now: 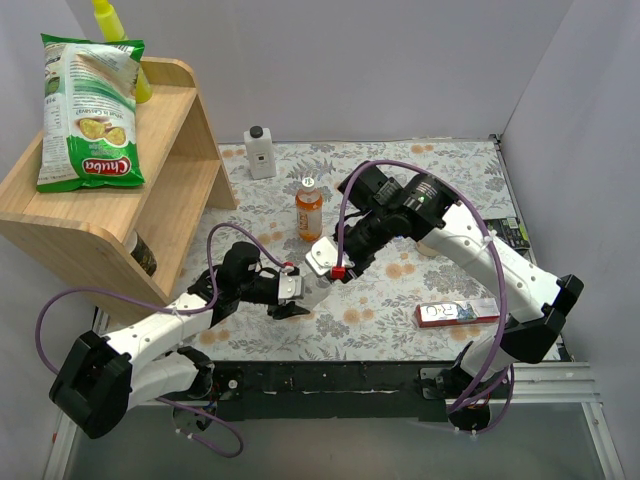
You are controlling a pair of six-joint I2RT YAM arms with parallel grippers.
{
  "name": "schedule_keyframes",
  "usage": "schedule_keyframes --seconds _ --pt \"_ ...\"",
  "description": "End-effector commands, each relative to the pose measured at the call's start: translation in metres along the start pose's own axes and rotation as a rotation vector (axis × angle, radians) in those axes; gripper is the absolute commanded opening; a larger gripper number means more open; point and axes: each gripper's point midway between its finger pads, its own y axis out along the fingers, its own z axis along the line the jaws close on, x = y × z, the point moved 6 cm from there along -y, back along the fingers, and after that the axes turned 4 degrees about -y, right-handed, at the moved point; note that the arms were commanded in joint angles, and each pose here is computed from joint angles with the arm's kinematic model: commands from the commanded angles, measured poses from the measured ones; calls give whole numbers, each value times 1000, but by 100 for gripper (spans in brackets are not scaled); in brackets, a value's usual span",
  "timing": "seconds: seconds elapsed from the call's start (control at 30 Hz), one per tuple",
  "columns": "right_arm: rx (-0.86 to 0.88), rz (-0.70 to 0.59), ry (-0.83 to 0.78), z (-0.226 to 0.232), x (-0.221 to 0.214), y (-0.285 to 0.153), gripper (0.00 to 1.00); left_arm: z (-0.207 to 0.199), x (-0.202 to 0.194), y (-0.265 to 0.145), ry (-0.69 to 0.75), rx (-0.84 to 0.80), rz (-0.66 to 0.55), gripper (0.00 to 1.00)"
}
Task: Screw on the bottle caps
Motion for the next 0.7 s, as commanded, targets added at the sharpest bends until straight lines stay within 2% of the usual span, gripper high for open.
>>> schedule_keyframes --seconds 0.0,0.43,0.67 --pt "8 9 -22 6 4 -3 1 7 19 0 58 31 -72 0" --pt "20 8 -29 3 5 4 1 12 27 2 52 68 -108 0" --pt "29 42 52 2 -5 12 1 18 36 -2 83 142 -161 0"
